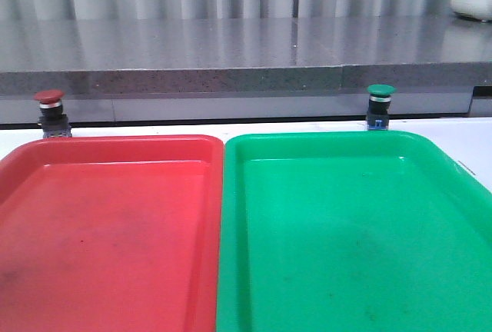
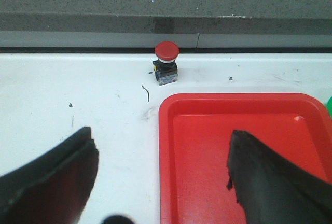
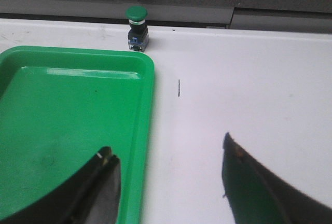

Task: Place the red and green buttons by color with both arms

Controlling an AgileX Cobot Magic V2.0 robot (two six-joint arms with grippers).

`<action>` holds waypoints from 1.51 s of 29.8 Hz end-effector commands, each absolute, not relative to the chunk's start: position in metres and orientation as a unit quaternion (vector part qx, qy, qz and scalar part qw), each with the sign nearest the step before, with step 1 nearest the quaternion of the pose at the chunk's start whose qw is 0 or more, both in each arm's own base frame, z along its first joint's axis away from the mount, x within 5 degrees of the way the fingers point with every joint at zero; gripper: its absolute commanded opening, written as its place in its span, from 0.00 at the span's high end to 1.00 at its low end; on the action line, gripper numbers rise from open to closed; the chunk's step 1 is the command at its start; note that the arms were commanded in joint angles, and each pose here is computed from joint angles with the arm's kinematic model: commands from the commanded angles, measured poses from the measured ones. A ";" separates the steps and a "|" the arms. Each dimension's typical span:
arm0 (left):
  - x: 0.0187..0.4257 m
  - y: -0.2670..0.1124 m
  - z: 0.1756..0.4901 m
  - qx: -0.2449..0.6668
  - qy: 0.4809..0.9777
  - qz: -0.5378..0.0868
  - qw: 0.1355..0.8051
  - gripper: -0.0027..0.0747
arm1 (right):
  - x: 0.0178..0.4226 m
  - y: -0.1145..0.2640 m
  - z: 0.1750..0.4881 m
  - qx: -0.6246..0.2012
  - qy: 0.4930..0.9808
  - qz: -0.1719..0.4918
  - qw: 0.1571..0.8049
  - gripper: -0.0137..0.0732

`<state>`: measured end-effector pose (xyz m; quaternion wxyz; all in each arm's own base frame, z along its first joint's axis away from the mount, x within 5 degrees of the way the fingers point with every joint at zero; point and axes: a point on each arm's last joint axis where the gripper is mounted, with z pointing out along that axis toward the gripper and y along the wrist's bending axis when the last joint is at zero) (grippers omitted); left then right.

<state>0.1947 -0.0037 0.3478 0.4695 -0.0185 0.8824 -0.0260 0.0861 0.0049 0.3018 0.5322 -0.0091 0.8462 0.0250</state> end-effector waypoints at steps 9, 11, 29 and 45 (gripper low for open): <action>0.288 -0.005 0.341 -0.031 0.896 -0.037 0.441 0.30 | 0.090 0.004 0.317 -0.010 0.821 0.018 0.570 0.31; 0.299 -0.005 0.337 -0.032 0.900 -0.038 0.434 0.30 | 0.090 0.004 0.317 -0.010 0.821 0.018 0.570 0.31; 0.407 -0.007 0.283 -0.033 0.921 -0.036 0.385 0.30 | 0.090 0.004 0.317 -0.010 0.821 0.018 0.570 0.31; 0.467 -0.011 0.236 -0.032 0.924 -0.037 0.378 0.30 | 0.090 0.004 0.317 -0.010 0.821 0.018 0.570 0.31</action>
